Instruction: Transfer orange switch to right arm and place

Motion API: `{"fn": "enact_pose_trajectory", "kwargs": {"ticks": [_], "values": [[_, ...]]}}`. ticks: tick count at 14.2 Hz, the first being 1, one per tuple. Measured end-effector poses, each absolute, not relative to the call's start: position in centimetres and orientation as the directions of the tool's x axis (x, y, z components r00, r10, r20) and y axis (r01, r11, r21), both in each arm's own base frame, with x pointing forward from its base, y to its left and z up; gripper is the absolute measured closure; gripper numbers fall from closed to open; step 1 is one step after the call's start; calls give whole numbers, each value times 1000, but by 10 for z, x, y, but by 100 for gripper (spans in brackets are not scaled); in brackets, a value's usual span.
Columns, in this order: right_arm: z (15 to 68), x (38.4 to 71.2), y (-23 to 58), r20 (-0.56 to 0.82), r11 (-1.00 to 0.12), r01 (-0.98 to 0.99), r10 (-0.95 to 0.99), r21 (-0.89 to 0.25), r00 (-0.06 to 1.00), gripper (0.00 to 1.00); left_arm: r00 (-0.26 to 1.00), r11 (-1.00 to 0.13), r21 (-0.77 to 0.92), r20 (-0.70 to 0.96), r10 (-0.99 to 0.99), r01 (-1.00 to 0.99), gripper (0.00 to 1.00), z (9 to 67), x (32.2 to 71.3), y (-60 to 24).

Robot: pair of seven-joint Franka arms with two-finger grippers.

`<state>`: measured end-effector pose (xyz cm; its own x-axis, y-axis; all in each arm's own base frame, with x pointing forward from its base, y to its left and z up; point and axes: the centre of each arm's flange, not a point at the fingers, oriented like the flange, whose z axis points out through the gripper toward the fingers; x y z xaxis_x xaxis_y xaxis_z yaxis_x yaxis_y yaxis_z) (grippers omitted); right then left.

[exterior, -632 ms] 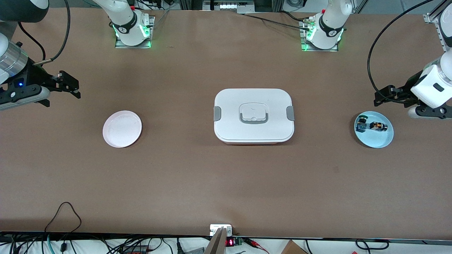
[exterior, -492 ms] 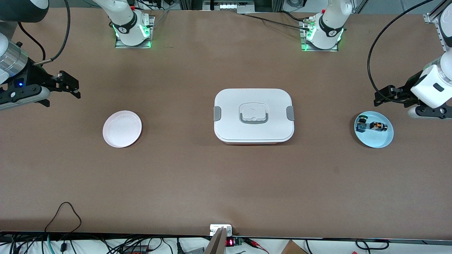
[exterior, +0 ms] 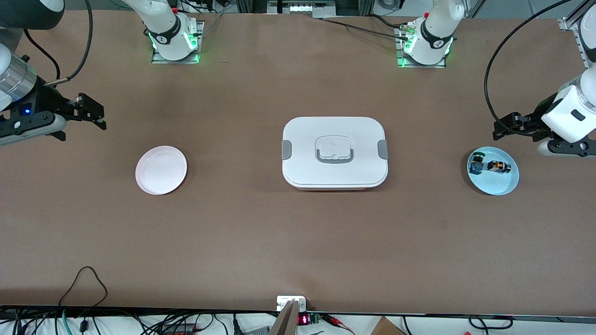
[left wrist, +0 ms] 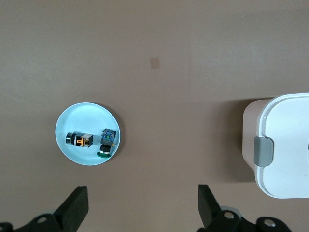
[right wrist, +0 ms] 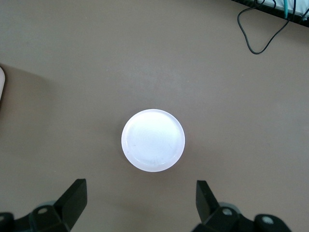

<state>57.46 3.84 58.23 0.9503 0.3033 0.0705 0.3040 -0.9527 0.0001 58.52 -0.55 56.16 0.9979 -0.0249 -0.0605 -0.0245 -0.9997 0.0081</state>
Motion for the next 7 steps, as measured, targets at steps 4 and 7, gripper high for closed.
{"fn": "enact_pose_trajectory", "kwargs": {"ticks": [4, 7], "values": [[582, 575, 38, 70, -953, 304, 303, 0, 950, 0, 997, -1000, 8, -67, -25, -25, 0, 561, 585, -5], [582, 575, 38, 70, -953, 304, 303, 0, 950, 0, 996, -1000, 8, -84, -25, -25, 0, 560, 583, -5]]}}
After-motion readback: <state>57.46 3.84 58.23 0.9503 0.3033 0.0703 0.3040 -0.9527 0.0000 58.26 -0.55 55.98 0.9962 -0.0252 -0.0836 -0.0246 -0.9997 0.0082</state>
